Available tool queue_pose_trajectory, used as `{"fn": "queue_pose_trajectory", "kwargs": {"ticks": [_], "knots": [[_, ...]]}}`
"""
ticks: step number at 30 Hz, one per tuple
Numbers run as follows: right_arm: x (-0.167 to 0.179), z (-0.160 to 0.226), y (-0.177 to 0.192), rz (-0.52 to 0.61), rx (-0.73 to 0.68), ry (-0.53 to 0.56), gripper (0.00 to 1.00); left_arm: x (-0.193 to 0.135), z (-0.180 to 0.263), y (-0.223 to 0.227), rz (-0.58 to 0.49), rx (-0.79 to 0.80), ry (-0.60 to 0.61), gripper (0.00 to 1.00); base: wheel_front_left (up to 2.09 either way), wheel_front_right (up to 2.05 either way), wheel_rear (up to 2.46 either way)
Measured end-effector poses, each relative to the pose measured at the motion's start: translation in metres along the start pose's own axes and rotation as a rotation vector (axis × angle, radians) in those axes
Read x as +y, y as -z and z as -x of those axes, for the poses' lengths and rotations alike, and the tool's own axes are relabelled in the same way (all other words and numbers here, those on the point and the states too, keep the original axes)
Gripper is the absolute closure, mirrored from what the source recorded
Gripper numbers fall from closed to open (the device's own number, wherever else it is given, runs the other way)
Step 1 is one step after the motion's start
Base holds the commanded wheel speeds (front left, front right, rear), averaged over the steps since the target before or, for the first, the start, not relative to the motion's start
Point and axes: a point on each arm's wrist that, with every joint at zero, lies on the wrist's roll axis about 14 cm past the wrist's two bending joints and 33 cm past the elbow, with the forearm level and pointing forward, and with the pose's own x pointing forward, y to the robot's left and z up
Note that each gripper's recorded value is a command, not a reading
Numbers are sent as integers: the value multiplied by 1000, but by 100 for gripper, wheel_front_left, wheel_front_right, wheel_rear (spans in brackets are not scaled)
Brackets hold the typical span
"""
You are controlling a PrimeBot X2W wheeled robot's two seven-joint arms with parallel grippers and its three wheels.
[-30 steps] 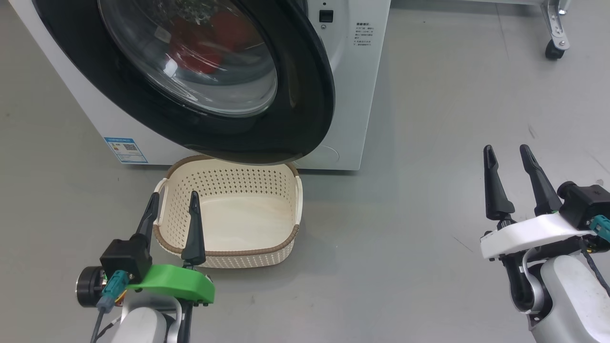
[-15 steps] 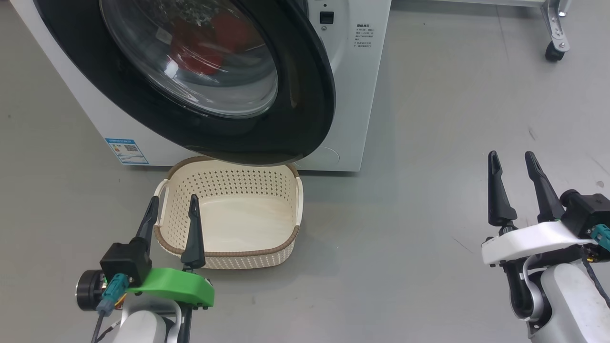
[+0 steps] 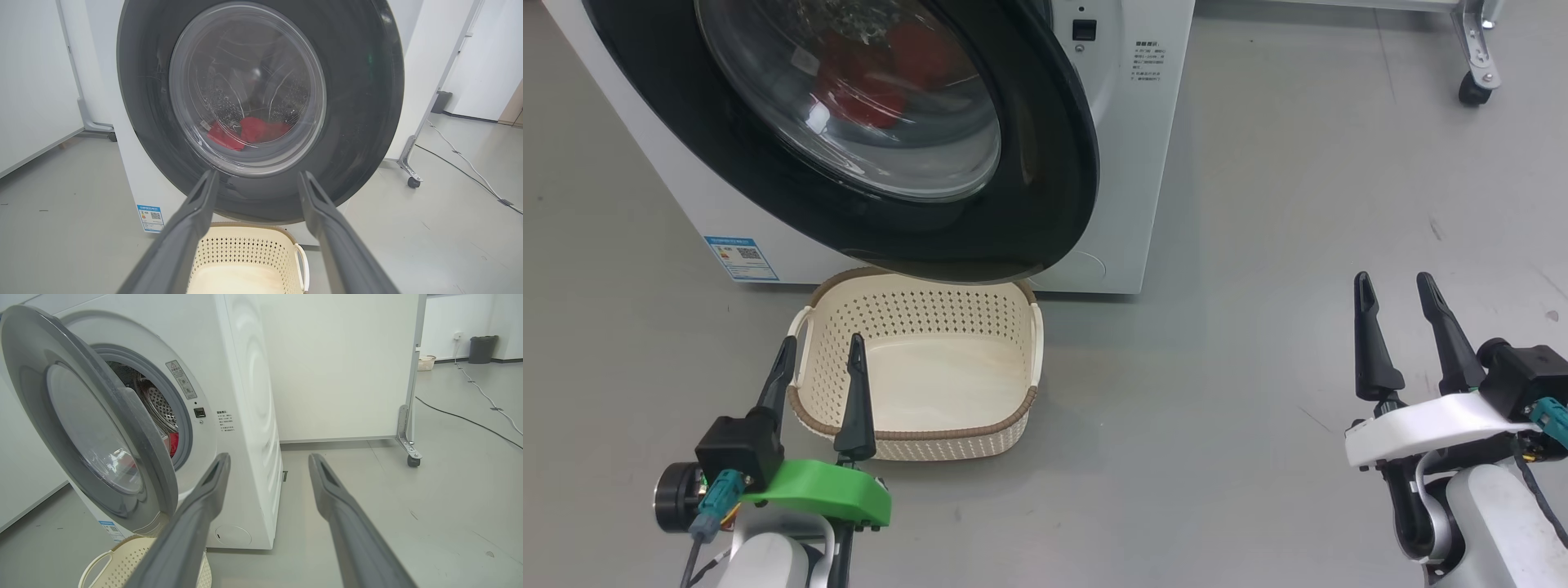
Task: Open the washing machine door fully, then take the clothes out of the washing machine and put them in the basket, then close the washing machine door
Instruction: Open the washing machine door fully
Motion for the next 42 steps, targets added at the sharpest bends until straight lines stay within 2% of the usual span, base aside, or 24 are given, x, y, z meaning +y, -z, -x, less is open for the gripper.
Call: {"fn": "queue_pose_trajectory", "kwargs": {"ticks": [42], "knots": [[1, -6, 9, 32, 18, -39, 0, 2, 2, 6, -11, 16, -1, 0, 0, 0, 0]]}}
